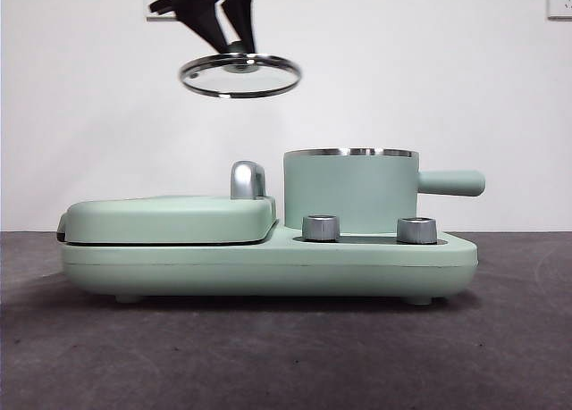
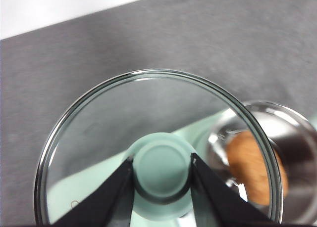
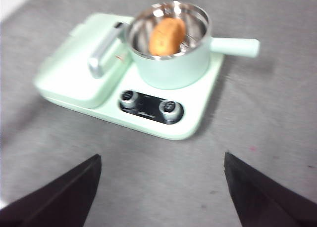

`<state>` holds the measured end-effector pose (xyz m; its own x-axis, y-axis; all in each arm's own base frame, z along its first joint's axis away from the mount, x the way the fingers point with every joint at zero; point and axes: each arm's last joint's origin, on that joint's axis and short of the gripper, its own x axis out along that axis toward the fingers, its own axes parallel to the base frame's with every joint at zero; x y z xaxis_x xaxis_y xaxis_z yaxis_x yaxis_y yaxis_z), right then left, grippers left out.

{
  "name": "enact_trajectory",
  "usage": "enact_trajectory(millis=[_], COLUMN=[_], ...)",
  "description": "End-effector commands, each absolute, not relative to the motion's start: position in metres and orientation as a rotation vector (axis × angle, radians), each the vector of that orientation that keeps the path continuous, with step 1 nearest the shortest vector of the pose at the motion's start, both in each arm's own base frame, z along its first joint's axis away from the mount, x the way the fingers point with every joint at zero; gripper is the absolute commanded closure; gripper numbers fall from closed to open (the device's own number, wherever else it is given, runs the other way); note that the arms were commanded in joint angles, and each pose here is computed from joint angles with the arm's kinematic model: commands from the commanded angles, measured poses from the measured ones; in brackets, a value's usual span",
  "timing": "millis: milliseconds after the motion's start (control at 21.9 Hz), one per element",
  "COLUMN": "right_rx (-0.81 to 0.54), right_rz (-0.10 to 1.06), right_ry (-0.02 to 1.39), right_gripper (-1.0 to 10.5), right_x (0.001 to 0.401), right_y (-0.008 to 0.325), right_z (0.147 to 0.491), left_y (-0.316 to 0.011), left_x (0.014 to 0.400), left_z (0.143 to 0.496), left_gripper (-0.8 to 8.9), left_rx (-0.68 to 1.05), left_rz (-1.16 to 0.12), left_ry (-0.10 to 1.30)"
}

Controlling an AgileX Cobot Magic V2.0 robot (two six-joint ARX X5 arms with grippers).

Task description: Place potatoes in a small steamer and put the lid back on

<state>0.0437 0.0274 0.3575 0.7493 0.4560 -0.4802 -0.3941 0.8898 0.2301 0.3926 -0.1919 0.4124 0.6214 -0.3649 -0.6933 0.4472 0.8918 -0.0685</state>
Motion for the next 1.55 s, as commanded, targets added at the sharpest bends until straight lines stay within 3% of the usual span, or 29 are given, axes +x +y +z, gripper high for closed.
enact_trajectory(millis=[46, 410, 775, 957, 1550], right_rx=[0.160, 0.188, 0.183, 0.183, 0.187], right_rz=[0.496, 0.583, 0.583, 0.583, 0.582], right_ry=[0.543, 0.504, 0.503, 0.503, 0.505], right_gripper=[5.5, 5.5, 5.5, 5.5, 5.5], right_x=[0.041, 0.042, 0.042, 0.042, 0.042], right_y=[0.027, 0.030, 0.030, 0.030, 0.030], right_z=[0.361, 0.366, 0.366, 0.366, 0.366], left_y=[-0.208, -0.265, -0.314, -0.324, -0.327], left_x=[0.382, 0.354, 0.363, 0.371, 0.375], left_z=[0.423, 0.416, 0.371, 0.350, 0.336], left_gripper=[8.00, 8.00, 8.00, 8.00, 8.00], left_rx=[0.112, 0.166, 0.214, 0.258, 0.252], left_rz=[-0.517, -0.650, -0.697, -0.628, -0.579], left_ry=[0.718, 0.713, 0.750, 0.766, 0.813])
